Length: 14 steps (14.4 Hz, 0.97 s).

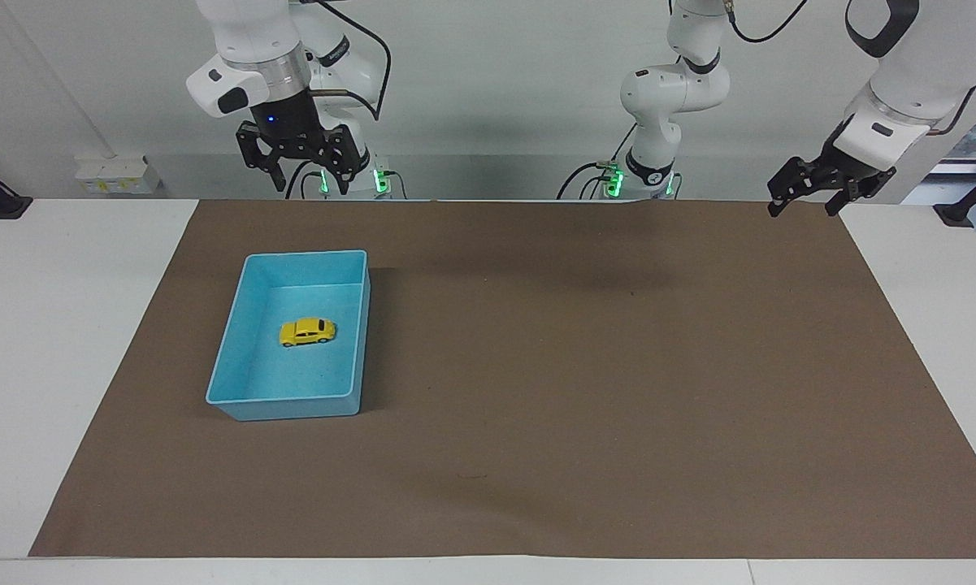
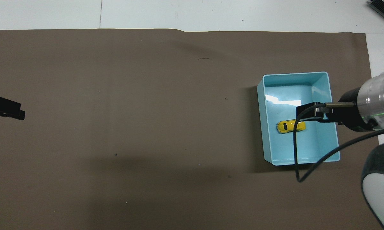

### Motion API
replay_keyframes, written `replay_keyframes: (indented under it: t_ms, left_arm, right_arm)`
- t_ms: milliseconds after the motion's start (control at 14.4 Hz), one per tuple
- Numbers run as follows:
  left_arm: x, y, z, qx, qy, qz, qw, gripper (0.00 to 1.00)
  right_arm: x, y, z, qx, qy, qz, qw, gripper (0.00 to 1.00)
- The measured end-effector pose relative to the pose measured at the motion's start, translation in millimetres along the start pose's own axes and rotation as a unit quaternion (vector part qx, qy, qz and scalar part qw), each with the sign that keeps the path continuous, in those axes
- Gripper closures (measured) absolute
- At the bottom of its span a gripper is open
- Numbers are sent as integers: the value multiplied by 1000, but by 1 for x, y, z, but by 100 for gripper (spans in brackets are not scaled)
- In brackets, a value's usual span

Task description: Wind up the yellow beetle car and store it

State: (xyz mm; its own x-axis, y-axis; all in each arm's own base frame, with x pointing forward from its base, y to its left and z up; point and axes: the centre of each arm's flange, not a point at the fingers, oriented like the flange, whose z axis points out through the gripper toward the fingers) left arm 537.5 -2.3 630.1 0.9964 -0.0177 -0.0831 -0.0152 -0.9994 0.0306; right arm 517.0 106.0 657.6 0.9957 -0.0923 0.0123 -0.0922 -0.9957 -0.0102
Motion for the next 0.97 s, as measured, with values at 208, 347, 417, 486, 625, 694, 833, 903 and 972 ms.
replay_keyframes:
  t_ms: [208, 347, 417, 486, 625, 694, 833, 903, 972]
  left_arm:
    - [0, 0, 0, 0, 0, 0, 1000, 0]
    - [0, 0, 0, 0, 0, 0, 1000, 0]
    - [0, 0, 0, 0, 0, 0, 1000, 0]
    - [0, 0, 0, 0, 0, 0, 1000, 0]
    - [0, 0, 0, 0, 0, 0, 1000, 0]
    - [0, 0, 0, 0, 0, 0, 1000, 0]
    - [0, 0, 0, 0, 0, 0, 1000, 0]
    - [0, 0, 0, 0, 0, 0, 1000, 0]
    - [0, 0, 0, 0, 0, 0, 1000, 0]
  right_arm:
    - [5, 17, 0, 0, 0, 16, 1000, 0]
    - [13, 40, 4, 0, -3, 38, 999, 0]
    - [17, 48, 6, 0, -5, 47, 999, 0]
    - [21, 54, 8, 0, -5, 53, 999, 0]
    - [25, 59, 8, 0, -4, 57, 998, 0]
    - [26, 58, 7, 1, -2, 57, 998, 0]
    - [27, 59, 6, 1, -2, 57, 998, 0]
    - [27, 61, 7, 1, -2, 58, 998, 0]
    - [27, 63, 6, 1, -1, 59, 998, 0]
